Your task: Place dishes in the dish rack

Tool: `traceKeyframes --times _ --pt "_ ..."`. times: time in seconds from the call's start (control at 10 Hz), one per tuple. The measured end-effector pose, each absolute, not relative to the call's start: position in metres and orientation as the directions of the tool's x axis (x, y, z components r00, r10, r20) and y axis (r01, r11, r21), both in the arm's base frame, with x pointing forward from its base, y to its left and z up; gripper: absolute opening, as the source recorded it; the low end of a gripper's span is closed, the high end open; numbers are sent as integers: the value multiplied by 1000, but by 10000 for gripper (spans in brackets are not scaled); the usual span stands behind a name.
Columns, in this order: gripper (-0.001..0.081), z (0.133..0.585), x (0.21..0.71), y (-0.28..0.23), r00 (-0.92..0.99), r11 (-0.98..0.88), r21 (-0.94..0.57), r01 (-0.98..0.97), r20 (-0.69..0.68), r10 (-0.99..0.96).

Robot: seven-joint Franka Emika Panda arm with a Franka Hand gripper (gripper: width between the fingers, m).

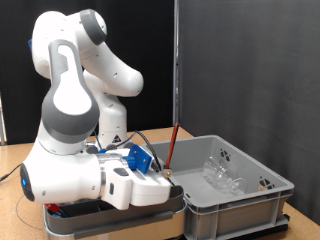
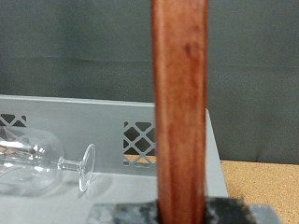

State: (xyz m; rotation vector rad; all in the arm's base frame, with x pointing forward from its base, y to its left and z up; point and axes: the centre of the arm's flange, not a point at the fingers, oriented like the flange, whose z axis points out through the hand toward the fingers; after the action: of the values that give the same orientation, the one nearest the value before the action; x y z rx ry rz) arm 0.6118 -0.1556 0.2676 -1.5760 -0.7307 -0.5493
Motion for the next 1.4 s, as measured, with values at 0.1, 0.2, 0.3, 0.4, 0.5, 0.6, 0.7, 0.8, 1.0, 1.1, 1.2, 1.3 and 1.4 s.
traceKeyframes --times 0.1,0.2,0.3,0.4,0.5,0.6,0.7,0.8,1.0,1.1,1.2,1.3,1.4 --pt "87 267 612 -155 686 -51 -687 725 714 143" --pt "205 264 614 -154 687 -62 -686 725 712 146" --pt "205 263 615 -152 687 -64 -686 725 712 146" --pt "358 262 616 -151 687 -65 -686 725 712 147" --pt "358 262 616 -150 687 -67 -685 725 712 148" --pt "536 261 617 -149 686 -68 -685 725 712 149" --pt "536 261 617 -148 686 -68 -685 726 712 150" --pt "712 261 617 -147 686 -68 -684 726 712 151" --pt "794 261 618 -146 685 -70 -684 726 712 152" --pt "805 261 618 -146 685 -71 -684 726 712 152" --pt "805 261 619 -145 685 -71 -684 726 712 152" --pt "805 261 619 -145 684 -71 -683 727 713 152" --pt "805 263 620 -144 681 -69 -679 731 717 153"
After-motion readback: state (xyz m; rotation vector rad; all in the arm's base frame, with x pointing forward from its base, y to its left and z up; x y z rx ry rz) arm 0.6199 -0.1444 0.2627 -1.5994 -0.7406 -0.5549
